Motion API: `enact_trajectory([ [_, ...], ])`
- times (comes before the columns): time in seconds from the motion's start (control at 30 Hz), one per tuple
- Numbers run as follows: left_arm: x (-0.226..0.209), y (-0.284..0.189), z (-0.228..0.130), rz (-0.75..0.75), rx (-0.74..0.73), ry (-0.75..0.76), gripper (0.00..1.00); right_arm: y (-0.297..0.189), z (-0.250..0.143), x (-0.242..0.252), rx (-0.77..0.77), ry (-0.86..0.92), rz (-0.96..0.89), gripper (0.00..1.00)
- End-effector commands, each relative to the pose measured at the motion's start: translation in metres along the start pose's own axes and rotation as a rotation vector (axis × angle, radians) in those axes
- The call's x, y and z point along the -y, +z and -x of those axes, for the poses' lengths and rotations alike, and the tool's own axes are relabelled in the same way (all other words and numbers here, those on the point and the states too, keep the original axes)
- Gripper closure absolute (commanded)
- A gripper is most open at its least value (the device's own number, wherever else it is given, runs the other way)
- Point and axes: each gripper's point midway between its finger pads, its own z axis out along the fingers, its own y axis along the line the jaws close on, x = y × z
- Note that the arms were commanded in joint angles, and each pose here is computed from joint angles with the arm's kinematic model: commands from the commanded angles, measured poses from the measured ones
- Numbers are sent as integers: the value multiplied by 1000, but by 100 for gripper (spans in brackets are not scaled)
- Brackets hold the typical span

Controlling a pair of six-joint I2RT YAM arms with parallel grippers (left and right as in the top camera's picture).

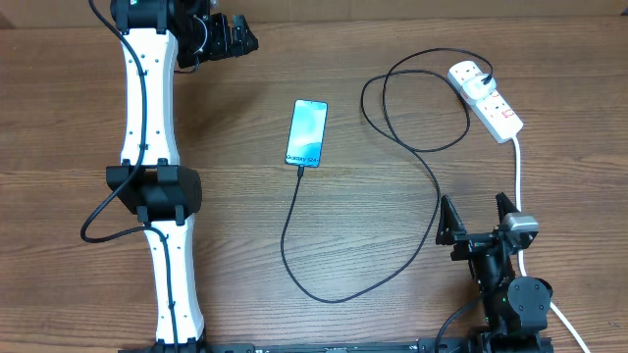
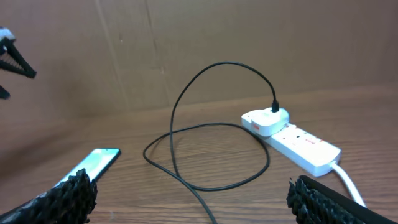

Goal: Plug charger to phone and switch on socket

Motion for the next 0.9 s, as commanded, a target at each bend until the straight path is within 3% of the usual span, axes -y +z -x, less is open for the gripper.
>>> enact_trajectory([
  [0.0,6,-13,5,-4,30,10,0,0,-2,1,4,-102,-7,0],
  [0.87,7,-13,5,-4,30,10,0,0,-1,1,6,-117,-8,0],
])
